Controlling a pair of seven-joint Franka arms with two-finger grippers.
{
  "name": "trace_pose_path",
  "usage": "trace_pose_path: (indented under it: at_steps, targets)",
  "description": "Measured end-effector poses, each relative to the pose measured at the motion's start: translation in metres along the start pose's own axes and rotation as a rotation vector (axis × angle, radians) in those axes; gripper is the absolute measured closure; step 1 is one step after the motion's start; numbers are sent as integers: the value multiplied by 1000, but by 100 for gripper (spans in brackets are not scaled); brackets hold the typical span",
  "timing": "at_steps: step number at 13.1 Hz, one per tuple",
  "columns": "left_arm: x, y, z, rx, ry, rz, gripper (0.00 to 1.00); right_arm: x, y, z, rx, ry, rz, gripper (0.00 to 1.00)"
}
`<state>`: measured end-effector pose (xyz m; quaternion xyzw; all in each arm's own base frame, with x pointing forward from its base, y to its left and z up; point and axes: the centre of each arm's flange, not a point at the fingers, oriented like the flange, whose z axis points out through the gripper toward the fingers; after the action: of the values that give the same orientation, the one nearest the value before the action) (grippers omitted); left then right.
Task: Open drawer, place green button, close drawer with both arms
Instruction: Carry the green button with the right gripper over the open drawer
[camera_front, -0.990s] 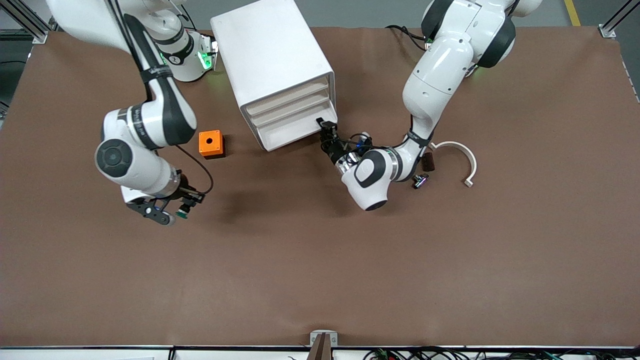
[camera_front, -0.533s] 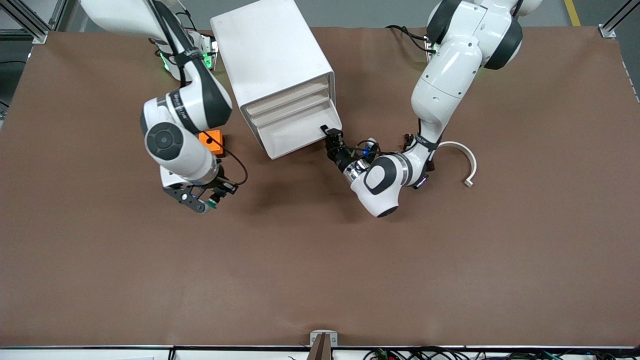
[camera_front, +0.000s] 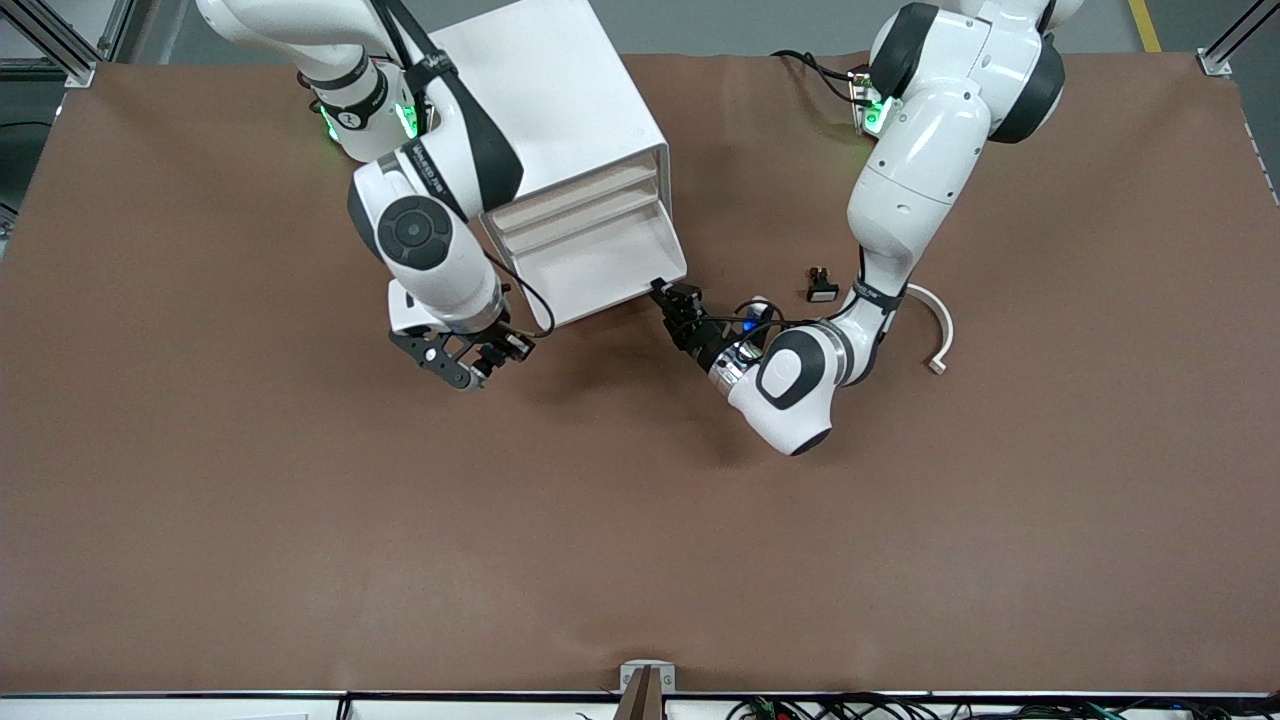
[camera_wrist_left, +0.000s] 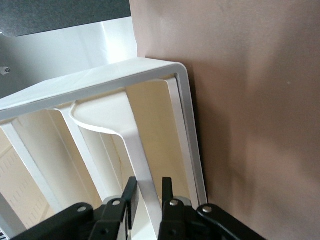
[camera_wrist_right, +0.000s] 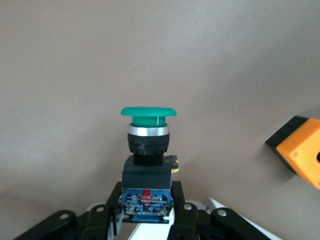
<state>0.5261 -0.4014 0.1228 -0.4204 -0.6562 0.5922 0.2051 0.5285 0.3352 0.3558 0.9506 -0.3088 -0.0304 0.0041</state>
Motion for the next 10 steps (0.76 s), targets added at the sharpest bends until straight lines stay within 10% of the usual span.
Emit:
trace_pose_path:
  at_steps: [6, 10]
  targets:
    - [0, 0, -2, -4, -4, 1, 74, -49, -14, 3, -7, 2, 39, 59]
    - [-4, -2, -10, -13, -18, 15, 35, -93, -23, 12, -10, 5, 70, 59]
